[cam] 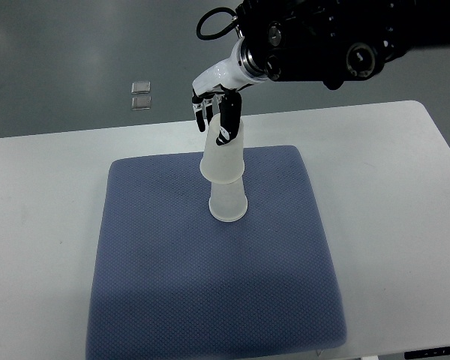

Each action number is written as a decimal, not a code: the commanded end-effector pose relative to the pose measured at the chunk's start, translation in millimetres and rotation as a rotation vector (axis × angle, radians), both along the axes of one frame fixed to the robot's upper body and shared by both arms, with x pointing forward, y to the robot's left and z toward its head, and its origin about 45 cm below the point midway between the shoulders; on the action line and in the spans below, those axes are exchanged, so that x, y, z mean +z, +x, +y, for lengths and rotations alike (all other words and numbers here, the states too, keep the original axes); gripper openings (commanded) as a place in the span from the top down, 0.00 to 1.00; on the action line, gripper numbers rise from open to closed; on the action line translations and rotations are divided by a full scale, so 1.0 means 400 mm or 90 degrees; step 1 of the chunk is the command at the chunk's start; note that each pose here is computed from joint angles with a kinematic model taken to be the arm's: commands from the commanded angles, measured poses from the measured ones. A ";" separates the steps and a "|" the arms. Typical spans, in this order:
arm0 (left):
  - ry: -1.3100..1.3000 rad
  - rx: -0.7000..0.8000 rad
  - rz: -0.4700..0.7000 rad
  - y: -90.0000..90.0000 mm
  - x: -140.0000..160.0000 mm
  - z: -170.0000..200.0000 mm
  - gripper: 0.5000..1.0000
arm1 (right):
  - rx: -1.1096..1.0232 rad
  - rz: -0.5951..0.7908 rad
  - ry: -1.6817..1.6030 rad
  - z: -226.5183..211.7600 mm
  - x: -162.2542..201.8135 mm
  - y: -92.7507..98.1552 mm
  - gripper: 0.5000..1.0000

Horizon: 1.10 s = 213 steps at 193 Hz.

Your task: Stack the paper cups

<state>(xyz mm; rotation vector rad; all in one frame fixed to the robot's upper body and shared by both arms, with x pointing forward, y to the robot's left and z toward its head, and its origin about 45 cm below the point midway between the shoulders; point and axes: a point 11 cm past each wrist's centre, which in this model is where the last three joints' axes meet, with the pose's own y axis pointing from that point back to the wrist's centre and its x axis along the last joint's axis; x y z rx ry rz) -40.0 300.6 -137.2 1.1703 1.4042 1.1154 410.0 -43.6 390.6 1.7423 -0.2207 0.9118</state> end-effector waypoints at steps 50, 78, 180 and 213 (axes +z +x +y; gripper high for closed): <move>0.000 0.000 0.000 0.000 0.000 0.000 0.00 | -0.006 0.007 0.005 -0.007 -0.031 0.003 0.60; 0.001 0.000 0.000 0.000 0.000 0.001 0.00 | -0.009 0.011 0.006 -0.010 -0.040 0.003 0.58; 0.002 0.000 0.000 0.000 0.000 0.002 0.00 | -0.020 0.029 0.012 -0.024 -0.091 0.003 0.46; 0.003 0.000 0.001 -0.001 0.000 0.003 0.00 | -0.023 0.038 0.014 -0.028 -0.110 0.001 0.44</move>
